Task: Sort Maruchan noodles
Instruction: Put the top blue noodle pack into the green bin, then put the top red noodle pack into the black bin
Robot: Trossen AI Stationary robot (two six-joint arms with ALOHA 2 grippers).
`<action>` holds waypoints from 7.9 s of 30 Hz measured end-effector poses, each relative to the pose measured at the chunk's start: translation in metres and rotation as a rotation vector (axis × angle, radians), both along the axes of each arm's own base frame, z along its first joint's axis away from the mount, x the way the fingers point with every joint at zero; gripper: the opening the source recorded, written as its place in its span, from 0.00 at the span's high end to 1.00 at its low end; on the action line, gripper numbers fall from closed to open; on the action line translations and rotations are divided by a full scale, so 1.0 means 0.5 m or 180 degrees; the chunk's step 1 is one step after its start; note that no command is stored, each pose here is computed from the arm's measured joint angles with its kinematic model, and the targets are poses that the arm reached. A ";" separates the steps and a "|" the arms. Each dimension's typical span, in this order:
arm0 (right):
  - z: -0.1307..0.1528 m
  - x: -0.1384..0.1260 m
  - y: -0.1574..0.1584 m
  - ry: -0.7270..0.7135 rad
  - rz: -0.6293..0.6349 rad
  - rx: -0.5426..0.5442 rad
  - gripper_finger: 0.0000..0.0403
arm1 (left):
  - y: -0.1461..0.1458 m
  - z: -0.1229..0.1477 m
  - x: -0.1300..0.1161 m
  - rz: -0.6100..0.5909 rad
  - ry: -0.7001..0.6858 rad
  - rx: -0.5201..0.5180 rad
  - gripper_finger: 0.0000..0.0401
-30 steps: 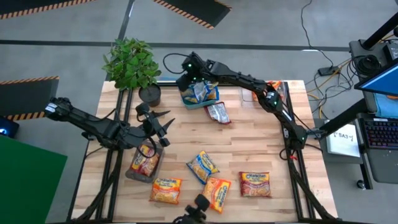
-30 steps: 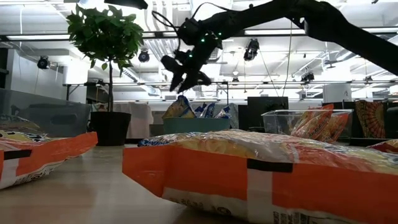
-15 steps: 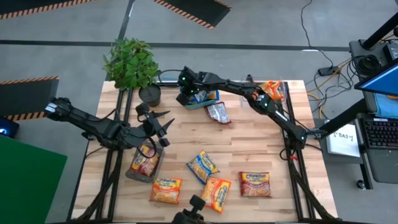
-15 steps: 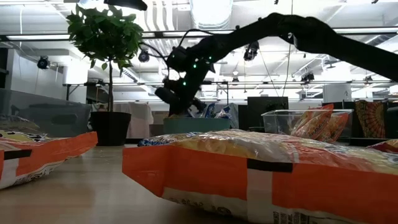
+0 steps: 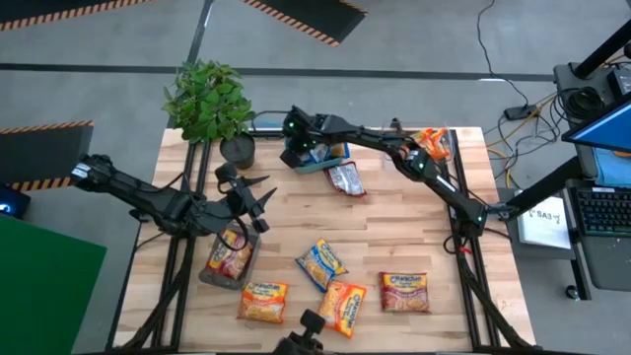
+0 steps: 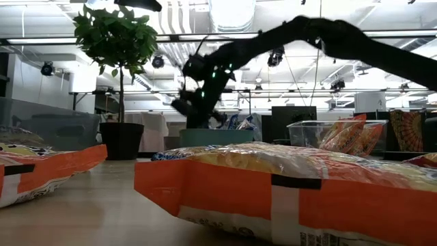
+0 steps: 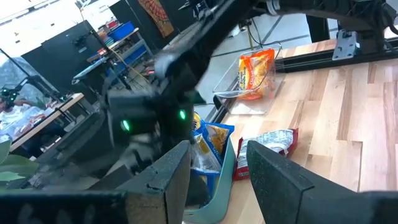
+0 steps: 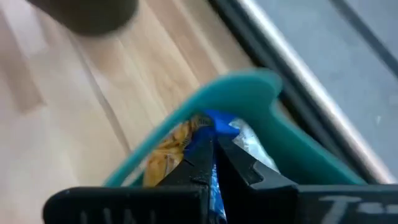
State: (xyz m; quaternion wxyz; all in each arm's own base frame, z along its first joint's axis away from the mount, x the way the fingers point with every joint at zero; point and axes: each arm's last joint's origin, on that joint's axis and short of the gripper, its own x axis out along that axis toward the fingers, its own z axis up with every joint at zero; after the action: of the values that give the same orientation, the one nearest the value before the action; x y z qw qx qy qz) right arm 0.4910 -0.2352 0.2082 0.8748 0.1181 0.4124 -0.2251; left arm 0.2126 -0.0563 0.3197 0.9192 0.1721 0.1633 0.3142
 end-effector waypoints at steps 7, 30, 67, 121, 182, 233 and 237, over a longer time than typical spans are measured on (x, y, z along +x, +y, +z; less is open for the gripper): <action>0.113 -0.040 0.024 -0.0055 0.0033 -0.0042 0.98 | 0.000 0.000 0.000 0.0002 -0.0005 -0.0007 0.65; 0.133 -0.223 0.399 0.0498 0.0634 0.0123 0.98 | -0.009 -0.018 0.018 -0.0103 0.0082 -0.0072 0.65; -0.098 -0.351 0.360 -0.0305 0.0330 -0.1045 0.39 | -0.041 -0.046 0.057 0.0005 -0.0457 -0.0719 0.65; -0.021 -0.373 0.421 -0.1588 0.1364 0.0869 0.97 | -0.074 -0.191 0.200 -0.0800 0.0092 -0.0749 0.65; 0.144 -0.493 0.405 -0.2164 0.1214 0.0482 0.44 | -0.028 -0.163 0.180 -0.0883 0.0429 -0.1840 0.93; 0.164 -0.519 0.402 -0.2121 0.1242 -0.0155 0.43 | -0.082 -0.112 0.004 0.3024 0.1686 -0.3832 0.91; 0.164 -0.519 0.402 -0.2122 0.1242 -0.0154 0.43 | -0.087 -0.127 0.023 0.2754 0.1360 -0.3935 0.87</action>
State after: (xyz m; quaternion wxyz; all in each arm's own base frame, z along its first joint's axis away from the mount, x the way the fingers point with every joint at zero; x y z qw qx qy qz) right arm 0.2316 -0.0344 0.2901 0.9898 0.0834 0.1147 -0.0134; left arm 0.2243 -0.0996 0.2562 0.5928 -0.3930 0.5344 0.4566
